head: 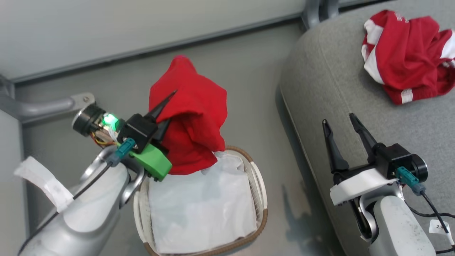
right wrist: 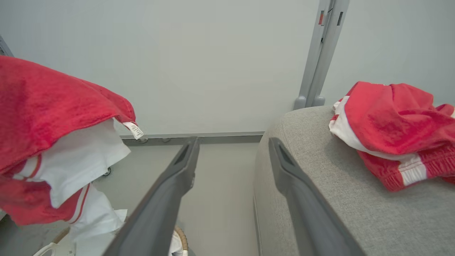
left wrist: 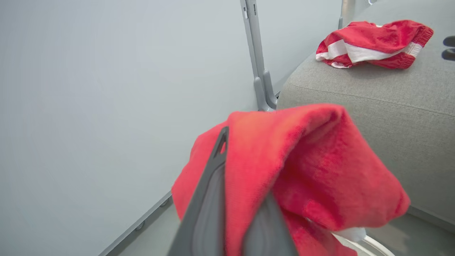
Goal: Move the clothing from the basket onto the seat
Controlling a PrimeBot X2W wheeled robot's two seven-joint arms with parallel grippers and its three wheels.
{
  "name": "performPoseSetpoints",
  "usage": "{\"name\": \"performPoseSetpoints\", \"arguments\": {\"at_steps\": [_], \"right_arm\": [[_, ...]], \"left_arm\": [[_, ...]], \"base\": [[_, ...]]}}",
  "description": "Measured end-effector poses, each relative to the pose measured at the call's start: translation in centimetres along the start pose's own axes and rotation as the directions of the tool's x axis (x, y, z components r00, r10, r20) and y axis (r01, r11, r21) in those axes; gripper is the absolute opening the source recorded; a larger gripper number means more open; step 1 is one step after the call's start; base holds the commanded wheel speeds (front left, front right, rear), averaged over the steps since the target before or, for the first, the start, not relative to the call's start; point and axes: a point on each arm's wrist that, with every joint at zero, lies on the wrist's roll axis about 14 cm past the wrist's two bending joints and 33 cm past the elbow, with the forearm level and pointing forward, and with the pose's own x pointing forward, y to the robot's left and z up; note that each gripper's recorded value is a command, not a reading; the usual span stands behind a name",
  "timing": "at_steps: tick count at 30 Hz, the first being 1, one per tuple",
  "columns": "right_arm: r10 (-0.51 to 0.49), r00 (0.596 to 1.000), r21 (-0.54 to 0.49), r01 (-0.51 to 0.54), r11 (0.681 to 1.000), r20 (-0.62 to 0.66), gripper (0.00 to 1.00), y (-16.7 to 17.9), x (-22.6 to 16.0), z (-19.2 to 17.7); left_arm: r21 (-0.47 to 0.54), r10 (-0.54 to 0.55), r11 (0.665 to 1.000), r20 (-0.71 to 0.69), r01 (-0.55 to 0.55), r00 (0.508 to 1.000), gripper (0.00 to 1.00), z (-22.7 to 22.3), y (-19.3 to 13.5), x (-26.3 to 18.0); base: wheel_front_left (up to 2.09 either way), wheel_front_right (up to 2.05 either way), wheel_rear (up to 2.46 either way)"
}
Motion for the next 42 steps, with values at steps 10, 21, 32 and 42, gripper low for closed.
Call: {"name": "performPoseSetpoints", "arguments": {"at_steps": [10, 21, 32, 42], "right_arm": [[0.106, 0.988, -0.008, -0.106, 0.994, 0.108, 1.00, 3.8, -1.6, 4.3], [0.342, 0.929, -0.047, -0.339, 0.940, 0.144, 1.00, 11.8, -2.5, 6.0], [0.520, 0.840, -0.073, -0.515, 0.854, 0.158, 1.00, 18.1, -3.1, 7.0], [0.570, 0.805, -0.154, -0.550, 0.821, 0.166, 1.00, 19.7, -0.3, 8.9]], "left_arm": [[0.267, -0.038, 0.963, 0.222, -0.023, 0.974, 0.00, 13.8, 1.1, -1.1], [0.363, -0.071, 0.931, 0.306, -0.047, 0.949, 0.00, 20.4, 0.1, -2.3], [0.404, -0.108, 0.914, 0.314, -0.030, 0.943, 0.00, 22.4, -1.1, -2.5], [0.384, -0.151, 0.923, 0.333, 0.012, 0.931, 0.00, 22.9, -3.1, -2.3]], "base": [[0.00, 0.00, 0.00], [0.00, 0.00, 0.00], [0.00, 0.00, 0.00], [0.00, 0.00, 0.00]]}}
